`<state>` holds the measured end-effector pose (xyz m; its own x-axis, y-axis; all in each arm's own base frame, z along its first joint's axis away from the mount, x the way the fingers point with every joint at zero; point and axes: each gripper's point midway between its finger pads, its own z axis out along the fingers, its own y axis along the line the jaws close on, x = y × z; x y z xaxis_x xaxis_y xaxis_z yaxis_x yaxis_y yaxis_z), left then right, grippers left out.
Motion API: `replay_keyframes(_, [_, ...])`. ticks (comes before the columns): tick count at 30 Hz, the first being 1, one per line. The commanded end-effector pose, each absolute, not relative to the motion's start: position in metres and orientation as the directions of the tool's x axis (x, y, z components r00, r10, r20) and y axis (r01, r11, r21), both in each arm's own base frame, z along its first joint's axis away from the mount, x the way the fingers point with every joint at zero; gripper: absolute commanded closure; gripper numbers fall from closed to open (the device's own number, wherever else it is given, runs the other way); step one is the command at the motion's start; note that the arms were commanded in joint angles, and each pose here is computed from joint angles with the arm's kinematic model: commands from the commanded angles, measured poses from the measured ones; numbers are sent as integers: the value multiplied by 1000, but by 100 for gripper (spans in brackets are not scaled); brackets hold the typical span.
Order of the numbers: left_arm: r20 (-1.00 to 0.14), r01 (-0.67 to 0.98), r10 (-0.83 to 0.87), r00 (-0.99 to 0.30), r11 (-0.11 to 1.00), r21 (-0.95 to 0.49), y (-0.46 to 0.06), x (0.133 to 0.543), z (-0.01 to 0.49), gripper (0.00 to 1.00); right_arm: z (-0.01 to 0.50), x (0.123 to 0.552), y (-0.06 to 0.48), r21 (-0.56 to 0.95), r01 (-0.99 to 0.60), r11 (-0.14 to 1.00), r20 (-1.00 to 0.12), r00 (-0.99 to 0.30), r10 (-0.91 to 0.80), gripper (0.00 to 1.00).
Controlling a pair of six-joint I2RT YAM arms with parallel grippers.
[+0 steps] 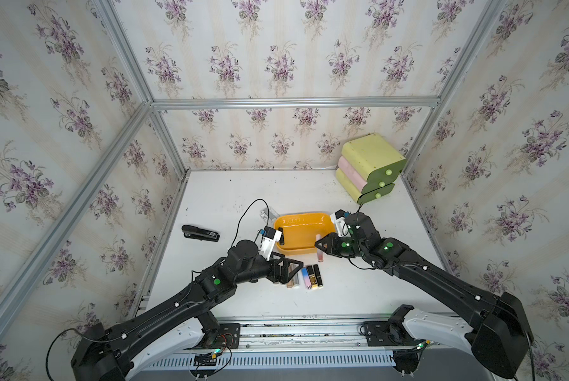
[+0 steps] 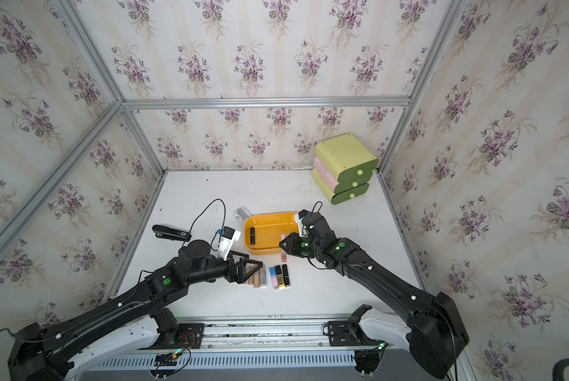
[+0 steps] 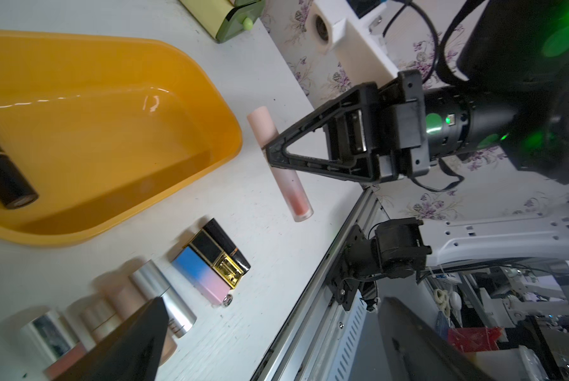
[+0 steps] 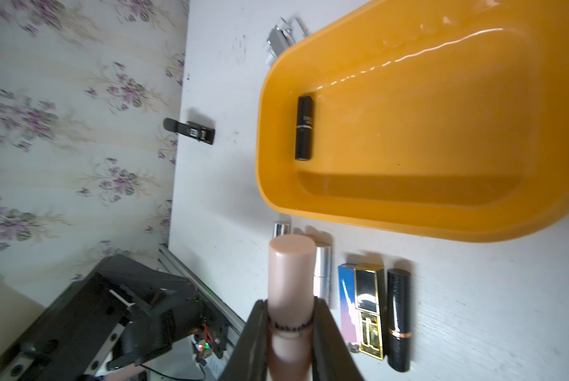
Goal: Put the lipstick into the storage box
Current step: Place the lipstick in the storage box.
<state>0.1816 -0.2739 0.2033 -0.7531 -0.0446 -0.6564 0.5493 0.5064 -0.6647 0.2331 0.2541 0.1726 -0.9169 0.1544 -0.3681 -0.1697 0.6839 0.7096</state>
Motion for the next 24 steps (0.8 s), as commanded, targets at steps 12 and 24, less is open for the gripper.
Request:
replay_keyframes(12, [-660, 623, -47, -749, 289, -727, -330, 198, 244, 15, 222, 233, 276, 818, -288, 498, -409, -900, 151, 82])
replay_keyframes(24, [-659, 619, -27, -752, 314, -719, -337, 206, 237, 44, 228, 232, 275, 825, -288, 485, -411, -897, 166, 82])
